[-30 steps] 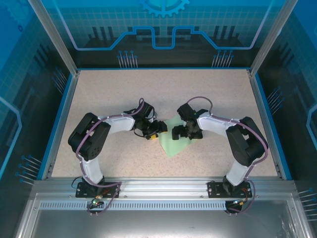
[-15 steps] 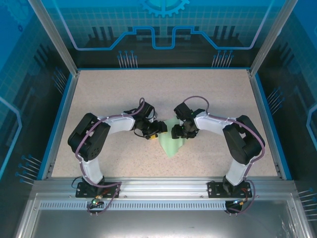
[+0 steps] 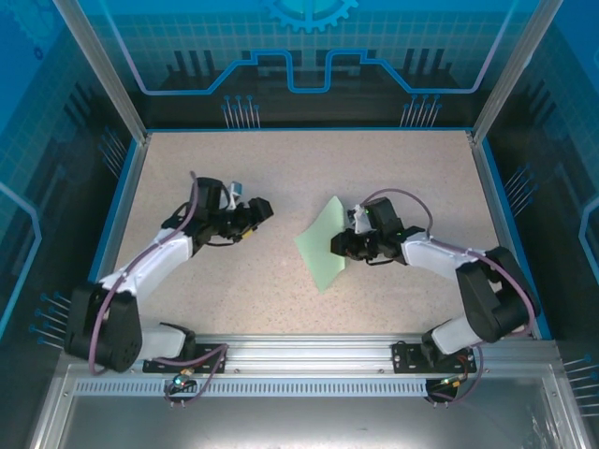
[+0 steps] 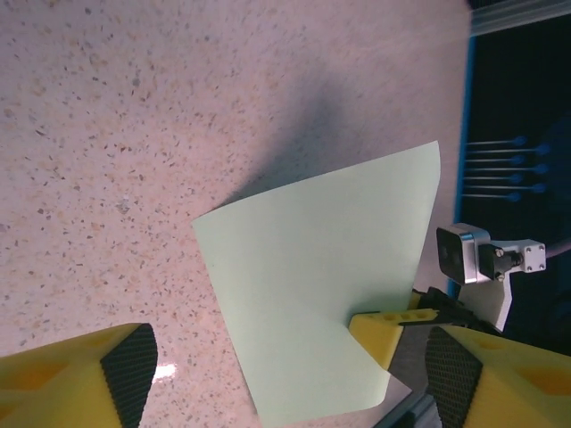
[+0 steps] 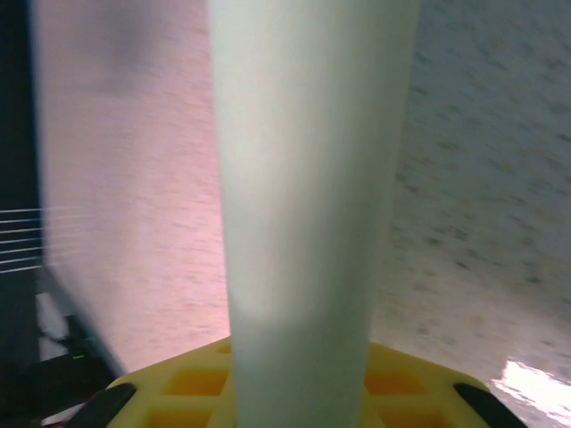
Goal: Fold a paper plane with a square sheet of paper (fold left side to right side)
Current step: Pick up the square sheet of paper from the center of the table, then place a square sheet of paper at the center of the table.
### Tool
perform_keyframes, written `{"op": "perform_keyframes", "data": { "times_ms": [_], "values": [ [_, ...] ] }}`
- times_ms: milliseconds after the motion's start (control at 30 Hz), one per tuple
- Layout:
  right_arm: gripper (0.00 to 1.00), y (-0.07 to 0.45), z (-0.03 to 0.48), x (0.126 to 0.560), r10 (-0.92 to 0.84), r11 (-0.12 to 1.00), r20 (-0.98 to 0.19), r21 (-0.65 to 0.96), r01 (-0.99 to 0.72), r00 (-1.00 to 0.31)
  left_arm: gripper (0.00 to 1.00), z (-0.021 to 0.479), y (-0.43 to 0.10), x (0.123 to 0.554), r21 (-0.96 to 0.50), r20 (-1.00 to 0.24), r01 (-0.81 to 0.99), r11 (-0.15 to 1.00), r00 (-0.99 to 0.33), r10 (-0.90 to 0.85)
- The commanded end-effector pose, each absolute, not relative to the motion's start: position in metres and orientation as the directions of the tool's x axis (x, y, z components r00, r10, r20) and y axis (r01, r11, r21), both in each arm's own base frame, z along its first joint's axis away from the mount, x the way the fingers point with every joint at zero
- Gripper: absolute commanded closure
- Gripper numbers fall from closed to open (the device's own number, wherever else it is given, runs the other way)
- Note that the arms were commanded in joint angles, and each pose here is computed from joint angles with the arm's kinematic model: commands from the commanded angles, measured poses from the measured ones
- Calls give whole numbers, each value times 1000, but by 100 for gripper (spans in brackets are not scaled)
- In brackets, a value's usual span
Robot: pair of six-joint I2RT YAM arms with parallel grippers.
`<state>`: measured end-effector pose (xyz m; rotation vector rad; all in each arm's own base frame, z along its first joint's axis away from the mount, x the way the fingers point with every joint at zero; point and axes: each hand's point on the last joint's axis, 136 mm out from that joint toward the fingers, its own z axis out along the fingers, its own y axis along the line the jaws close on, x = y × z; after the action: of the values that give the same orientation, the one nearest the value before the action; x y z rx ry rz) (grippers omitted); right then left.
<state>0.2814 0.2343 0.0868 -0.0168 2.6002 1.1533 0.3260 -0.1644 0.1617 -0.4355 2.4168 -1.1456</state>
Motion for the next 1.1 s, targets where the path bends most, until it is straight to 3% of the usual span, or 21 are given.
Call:
{"op": "perform_keyframes", "data": {
  "times_ms": [0,333,500,900,1067],
  "values": [
    [76,250,163,289,131,492,-404,819,-294,-905,14,198,-171,317,-861,-259,-4,509,-857,-445],
    [68,232,313,278,305,310,-560,823,-476,-770,2,308,-189,315,-935,-350,267,235,-808,-474],
    [68,234,359,270,363,212,-570,821,-530,-737,1,336,-211,312,-917,-399,352,188,-811,-429],
    [68,259,398,254,383,84,-566,808,-583,-730,2,347,-264,307,-901,-432,415,124,-842,-322],
    [69,261,392,257,386,86,-549,822,-563,-742,10,351,-268,308,-907,-416,414,81,-847,-331]
  ]
}}
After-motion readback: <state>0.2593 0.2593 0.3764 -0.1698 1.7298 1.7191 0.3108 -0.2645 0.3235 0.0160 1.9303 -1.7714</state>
